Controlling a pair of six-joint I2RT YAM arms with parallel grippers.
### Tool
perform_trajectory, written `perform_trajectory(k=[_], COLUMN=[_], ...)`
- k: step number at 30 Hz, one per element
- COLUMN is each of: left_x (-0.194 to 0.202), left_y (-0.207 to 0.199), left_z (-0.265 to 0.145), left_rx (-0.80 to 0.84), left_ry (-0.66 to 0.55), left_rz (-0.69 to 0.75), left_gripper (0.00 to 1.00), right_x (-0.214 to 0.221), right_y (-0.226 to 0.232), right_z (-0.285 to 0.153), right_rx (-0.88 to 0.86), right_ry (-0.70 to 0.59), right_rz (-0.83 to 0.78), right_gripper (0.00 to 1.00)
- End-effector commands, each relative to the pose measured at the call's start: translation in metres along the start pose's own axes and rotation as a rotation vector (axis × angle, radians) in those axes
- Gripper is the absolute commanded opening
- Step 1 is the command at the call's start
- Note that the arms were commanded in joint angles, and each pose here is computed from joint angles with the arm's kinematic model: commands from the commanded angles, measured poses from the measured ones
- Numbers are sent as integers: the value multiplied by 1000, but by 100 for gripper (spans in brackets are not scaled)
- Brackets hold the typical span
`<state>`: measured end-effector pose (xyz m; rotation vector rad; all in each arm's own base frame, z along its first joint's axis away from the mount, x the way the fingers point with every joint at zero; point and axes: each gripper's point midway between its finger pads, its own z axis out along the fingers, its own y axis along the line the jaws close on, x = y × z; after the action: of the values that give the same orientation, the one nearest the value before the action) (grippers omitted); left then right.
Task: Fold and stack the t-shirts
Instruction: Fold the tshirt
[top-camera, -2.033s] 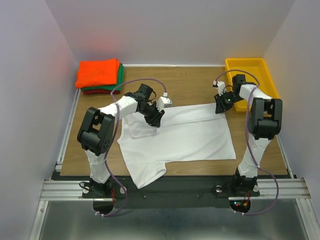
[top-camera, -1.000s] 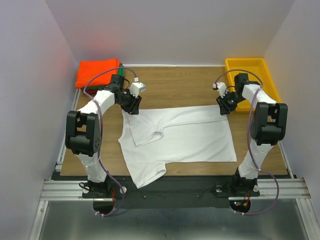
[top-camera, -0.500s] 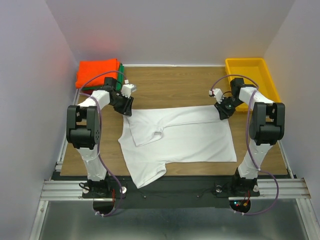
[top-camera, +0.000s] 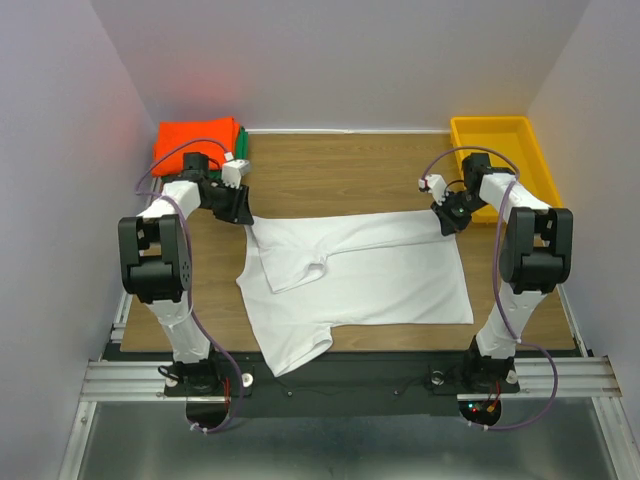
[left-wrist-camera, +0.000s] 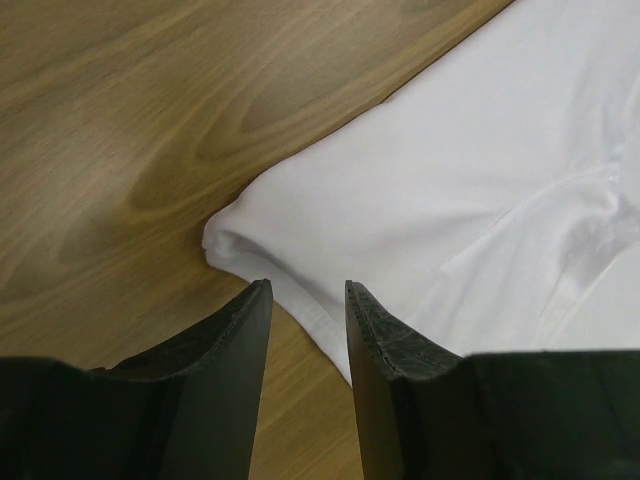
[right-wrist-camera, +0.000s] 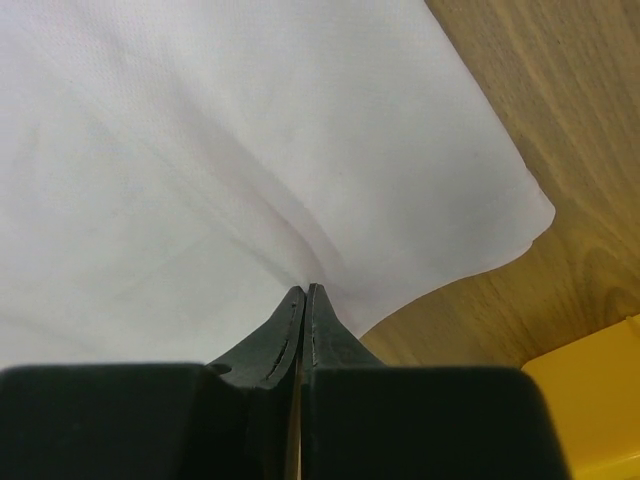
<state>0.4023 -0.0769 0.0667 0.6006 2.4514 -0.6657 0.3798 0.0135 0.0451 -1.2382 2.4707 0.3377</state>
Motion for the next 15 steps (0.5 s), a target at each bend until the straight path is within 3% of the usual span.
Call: perform_trajectory(k=[1, 4, 11, 15], left_x=[-18, -12, -6, -5], left_y=[-18, -21, -25, -18], left_z=[-29, -25, -9, 1], left_rx=[83, 120, 219, 216], left_ry=[-110, -115, -153, -156], left_rz=[-31, -77, -195, -240], left_gripper=[46, 46, 60, 61], right_x=[-14, -14, -13, -13], right_y=[-2, -2, -2, -2], right_z=[-16, -14, -13, -13], right_rx=[32, 28, 28, 27], right_ry=[-36, -37, -32, -33], right_rz=[-36, -32, -24, -21], right_gripper=[1, 1, 1, 1])
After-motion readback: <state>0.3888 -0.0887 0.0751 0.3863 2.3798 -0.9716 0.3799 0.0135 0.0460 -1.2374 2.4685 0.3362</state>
